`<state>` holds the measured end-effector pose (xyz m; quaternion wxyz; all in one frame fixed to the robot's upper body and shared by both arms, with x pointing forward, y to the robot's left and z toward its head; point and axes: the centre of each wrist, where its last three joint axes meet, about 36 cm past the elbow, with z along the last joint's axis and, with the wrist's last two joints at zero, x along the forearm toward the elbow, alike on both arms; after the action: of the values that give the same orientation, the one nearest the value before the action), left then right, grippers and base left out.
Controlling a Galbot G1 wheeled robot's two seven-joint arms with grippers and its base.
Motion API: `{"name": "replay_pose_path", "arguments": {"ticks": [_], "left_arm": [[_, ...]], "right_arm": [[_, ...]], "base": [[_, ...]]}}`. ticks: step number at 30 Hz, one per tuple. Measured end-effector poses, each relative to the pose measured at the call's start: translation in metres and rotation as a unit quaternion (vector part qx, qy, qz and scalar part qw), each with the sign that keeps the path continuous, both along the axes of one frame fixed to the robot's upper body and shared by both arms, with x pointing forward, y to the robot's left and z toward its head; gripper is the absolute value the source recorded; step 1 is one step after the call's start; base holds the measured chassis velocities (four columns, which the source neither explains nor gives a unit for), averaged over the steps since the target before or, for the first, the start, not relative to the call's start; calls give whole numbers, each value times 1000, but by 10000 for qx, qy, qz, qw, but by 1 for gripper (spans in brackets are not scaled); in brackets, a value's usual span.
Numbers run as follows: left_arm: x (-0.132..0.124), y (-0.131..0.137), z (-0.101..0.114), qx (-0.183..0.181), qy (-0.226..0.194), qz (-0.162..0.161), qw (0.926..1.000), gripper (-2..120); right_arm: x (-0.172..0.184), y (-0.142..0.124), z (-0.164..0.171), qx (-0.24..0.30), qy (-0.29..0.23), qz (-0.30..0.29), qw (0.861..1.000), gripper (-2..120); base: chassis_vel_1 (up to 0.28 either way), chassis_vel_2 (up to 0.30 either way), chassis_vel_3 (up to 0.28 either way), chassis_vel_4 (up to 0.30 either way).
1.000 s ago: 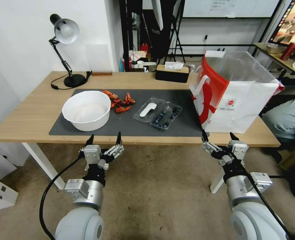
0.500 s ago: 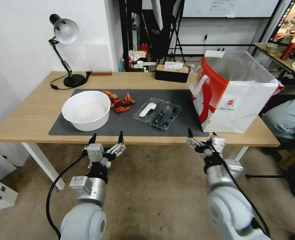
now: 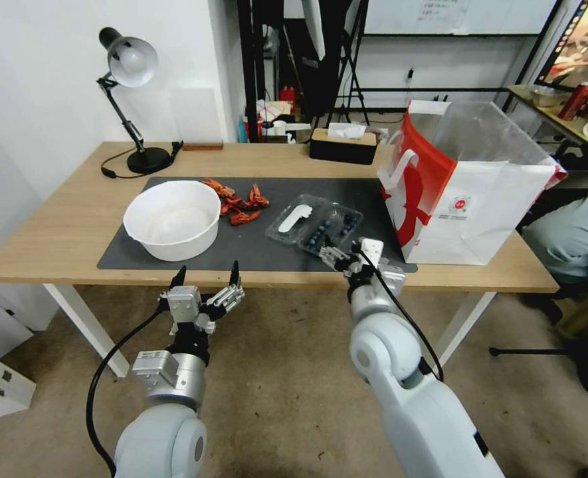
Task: Close the takeout container lid, then place the container into the takeout bag.
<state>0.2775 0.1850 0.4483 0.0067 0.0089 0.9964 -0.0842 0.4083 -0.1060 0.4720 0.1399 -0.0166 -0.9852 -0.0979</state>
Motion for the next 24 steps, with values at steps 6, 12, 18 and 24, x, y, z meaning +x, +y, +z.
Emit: {"name": "replay_pose_path", "arguments": {"ticks": [6,12,18,24], "left_arm": [[1,2,-1,-24,-12,37,10000,100],[3,2,-2,-33,-22,58,10000,100],[3,2,-3,-45,-41,63,10000,100],[2,2,-3,-50,-59,66,9999,100]], "right_arm": [[4,4,0,-38,393,-86,9992,100],[2,-1,0,-38,497,-151,9986,100],[4,-4,-1,-15,588,-201,9981,100],[5,-4,0,20,671,-203,9975,100]], "base": [[0,0,0,0],[0,0,0,0],[0,0,0,0],[0,0,0,0]]}}
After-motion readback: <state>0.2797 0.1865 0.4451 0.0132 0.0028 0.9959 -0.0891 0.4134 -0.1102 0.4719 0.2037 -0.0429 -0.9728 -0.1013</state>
